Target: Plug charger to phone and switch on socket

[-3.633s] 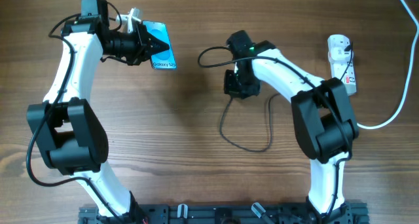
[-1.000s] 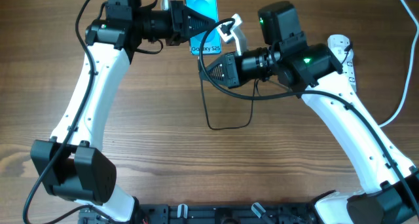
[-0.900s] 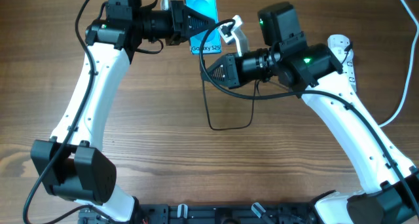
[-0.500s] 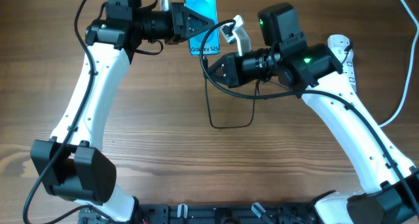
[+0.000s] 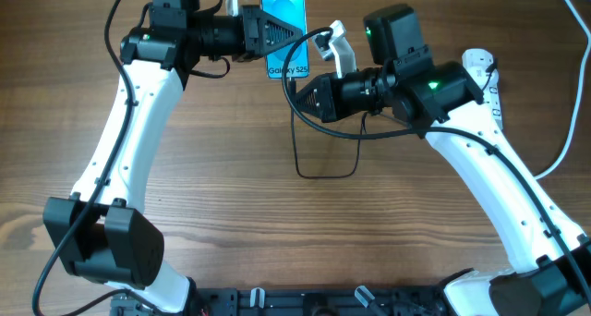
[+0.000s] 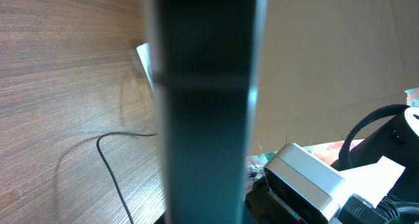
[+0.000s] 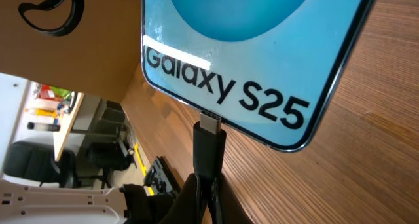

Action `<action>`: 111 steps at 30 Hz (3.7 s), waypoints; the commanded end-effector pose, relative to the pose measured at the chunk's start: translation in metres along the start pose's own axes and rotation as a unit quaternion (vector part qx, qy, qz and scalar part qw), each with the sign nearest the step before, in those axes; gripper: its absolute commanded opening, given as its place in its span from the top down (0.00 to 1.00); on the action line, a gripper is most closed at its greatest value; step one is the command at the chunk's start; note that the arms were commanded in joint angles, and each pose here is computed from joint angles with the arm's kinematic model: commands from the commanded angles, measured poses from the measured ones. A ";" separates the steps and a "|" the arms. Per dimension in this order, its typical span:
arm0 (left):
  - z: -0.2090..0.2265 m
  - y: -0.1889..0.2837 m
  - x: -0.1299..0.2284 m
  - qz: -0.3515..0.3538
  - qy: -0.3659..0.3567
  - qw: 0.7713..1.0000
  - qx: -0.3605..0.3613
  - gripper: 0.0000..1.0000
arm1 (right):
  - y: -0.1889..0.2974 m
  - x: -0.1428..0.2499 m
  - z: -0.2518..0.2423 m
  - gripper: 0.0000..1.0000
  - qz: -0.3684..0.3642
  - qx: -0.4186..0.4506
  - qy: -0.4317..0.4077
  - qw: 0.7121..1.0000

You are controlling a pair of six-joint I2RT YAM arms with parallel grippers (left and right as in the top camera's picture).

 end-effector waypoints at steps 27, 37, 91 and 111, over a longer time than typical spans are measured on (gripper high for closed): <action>-0.008 -0.010 0.007 -0.003 -0.002 1.000 -0.017 0.96 | -0.002 0.006 0.000 0.96 0.017 0.016 -0.010 1.000; -0.005 -0.010 0.010 0.002 -0.011 1.000 -0.022 0.96 | -0.002 0.007 -0.007 0.95 0.018 0.041 -0.013 0.999; -0.004 -0.010 0.018 0.022 -0.015 0.999 -0.019 0.96 | -0.002 -0.001 -0.009 0.96 0.000 0.051 -0.013 0.999; -0.009 -0.009 0.024 0.046 -0.009 0.999 0.005 0.96 | -0.002 -0.005 -0.009 0.96 -0.008 0.051 -0.004 0.999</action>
Point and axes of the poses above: each gripper's point midway between its finger pads, its own y axis back along the fingers, its own z axis along the line the jaws close on, x = y × z, the point moved 5 cm from there along y, back along the fingers, and after that the axes turned 15 degrees about y, right-handed, at the moved point
